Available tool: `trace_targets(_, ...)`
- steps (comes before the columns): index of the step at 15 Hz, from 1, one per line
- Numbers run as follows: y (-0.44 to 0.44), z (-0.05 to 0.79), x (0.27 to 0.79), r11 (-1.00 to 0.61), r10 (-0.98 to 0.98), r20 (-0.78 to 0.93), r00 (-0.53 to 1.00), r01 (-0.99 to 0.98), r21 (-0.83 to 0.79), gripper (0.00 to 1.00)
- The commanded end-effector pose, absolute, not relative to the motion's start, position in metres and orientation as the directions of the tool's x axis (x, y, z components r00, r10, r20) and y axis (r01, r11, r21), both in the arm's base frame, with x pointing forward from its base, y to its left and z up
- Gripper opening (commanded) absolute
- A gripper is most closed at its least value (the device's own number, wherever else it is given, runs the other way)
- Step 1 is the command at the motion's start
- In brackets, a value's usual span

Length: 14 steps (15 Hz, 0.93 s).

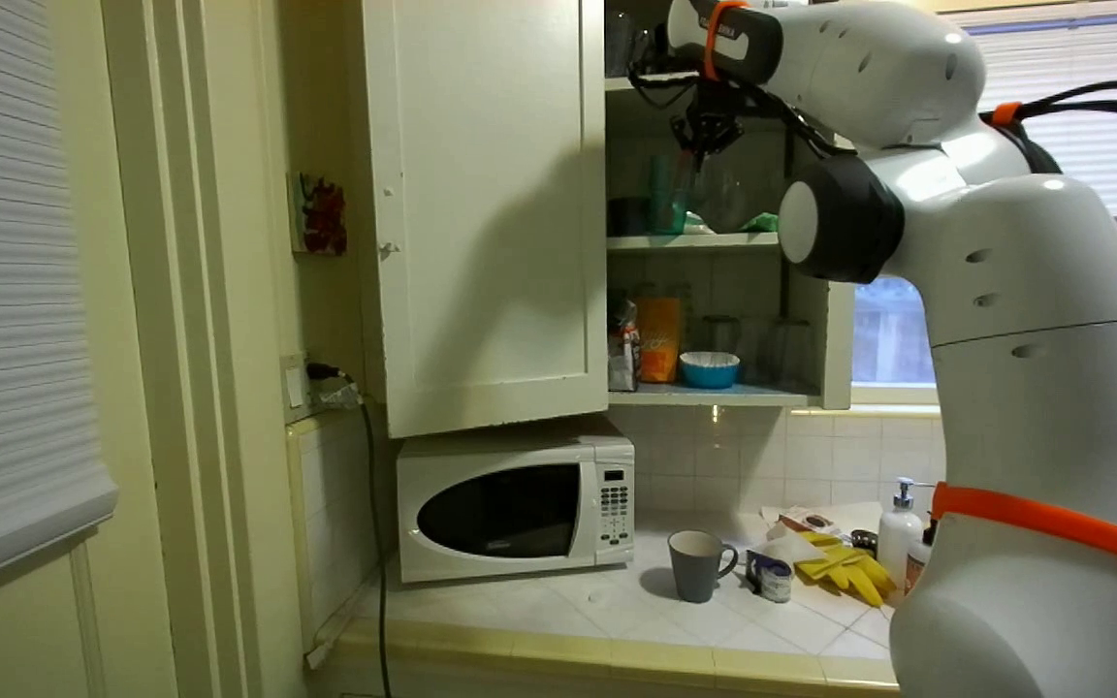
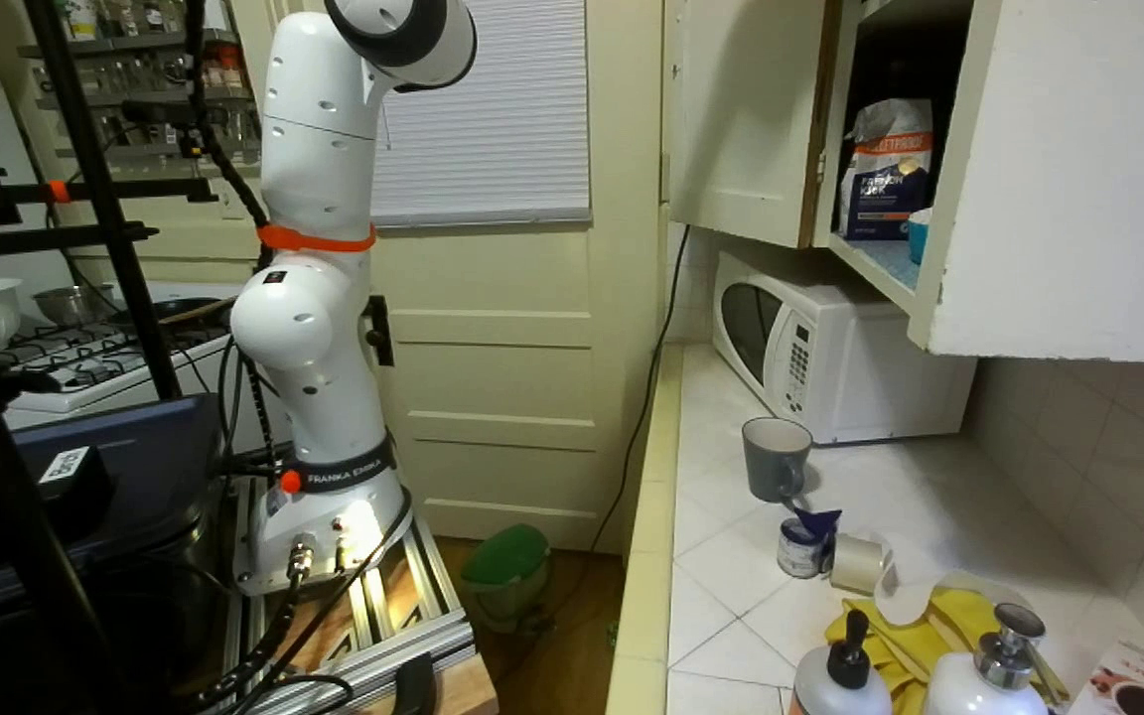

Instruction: Put the blue cup on the bottom shelf onto the second shelf

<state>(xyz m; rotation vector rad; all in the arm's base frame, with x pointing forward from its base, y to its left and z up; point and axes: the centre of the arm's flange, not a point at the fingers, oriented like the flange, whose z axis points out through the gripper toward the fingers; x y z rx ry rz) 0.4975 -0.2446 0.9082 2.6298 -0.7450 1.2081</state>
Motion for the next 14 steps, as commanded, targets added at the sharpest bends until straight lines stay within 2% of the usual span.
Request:
trace_targets(1, -0.245, 0.908, 0.499, -0.865, -0.374, 0.746, 0.550, -0.497, -0.067, 0.07)
trace_targets(10, -0.245, 0.908, 0.501, -0.866, -0.373, 0.749, 0.548, -0.496, -0.068, 0.07)
trace_targets(11, -0.245, 0.908, 0.501, -0.866, -0.373, 0.749, 0.548, -0.496, -0.068, 0.02)
trace_targets(14, -0.249, 0.913, 0.510, -0.880, -0.359, 0.723, 0.590, -0.472, -0.052, 0.02)
